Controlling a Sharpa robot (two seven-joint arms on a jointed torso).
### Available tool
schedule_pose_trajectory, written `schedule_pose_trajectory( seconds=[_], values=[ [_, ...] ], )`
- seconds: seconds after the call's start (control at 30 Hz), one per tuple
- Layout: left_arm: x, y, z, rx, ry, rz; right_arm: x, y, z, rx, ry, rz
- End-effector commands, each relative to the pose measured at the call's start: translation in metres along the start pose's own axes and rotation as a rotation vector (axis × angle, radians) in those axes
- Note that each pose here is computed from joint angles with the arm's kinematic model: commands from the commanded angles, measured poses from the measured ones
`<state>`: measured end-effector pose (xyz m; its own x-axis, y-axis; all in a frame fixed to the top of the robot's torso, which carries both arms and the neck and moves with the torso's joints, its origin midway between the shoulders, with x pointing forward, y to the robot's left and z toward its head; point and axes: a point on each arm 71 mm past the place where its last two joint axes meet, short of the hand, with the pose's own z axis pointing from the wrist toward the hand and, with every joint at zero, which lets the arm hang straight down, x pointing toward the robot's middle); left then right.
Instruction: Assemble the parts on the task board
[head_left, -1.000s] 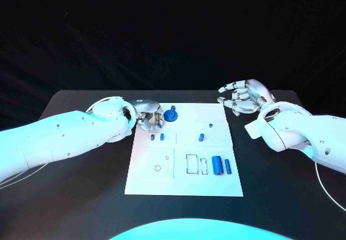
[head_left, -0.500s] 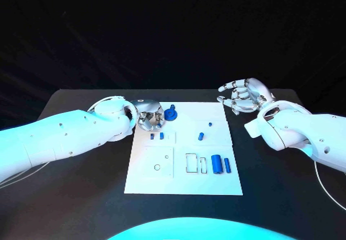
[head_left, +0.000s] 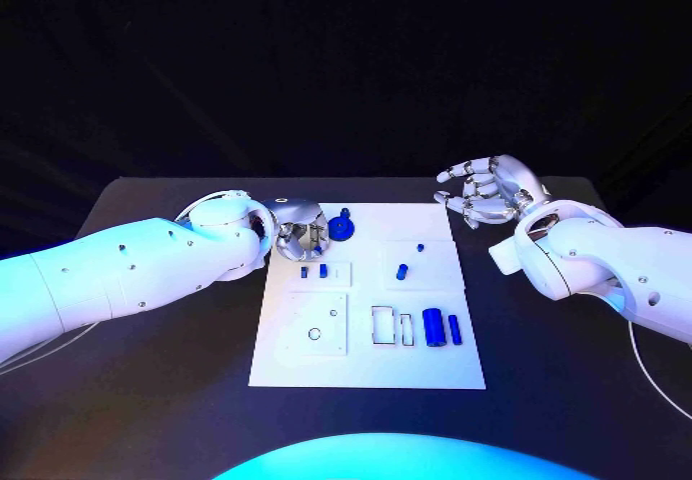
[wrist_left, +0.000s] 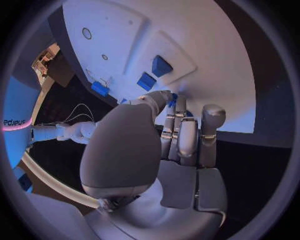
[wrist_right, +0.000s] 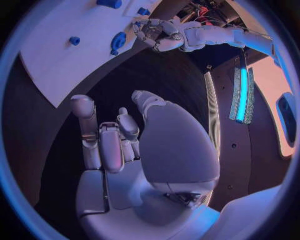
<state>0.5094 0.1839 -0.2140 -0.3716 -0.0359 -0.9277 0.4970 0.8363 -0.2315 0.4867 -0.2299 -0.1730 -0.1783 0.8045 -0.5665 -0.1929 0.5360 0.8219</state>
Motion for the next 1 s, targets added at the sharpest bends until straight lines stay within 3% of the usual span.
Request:
schedule_pose_trajectory(
  seconds=[0.03, 1.0],
  values=[
    [0.0078, 0.0001, -0.0002, 0.003, 0.052, 0.01, 0.0003, 0.0005, -0.0001, -0.011, 0.004, -0.003],
    [0.0051, 0.0017, -0.0003, -0.002, 0.011, -0.009, 0.0006, -0.0005, -0.0002, -0.009, 0.003, -0.004]
  ],
)
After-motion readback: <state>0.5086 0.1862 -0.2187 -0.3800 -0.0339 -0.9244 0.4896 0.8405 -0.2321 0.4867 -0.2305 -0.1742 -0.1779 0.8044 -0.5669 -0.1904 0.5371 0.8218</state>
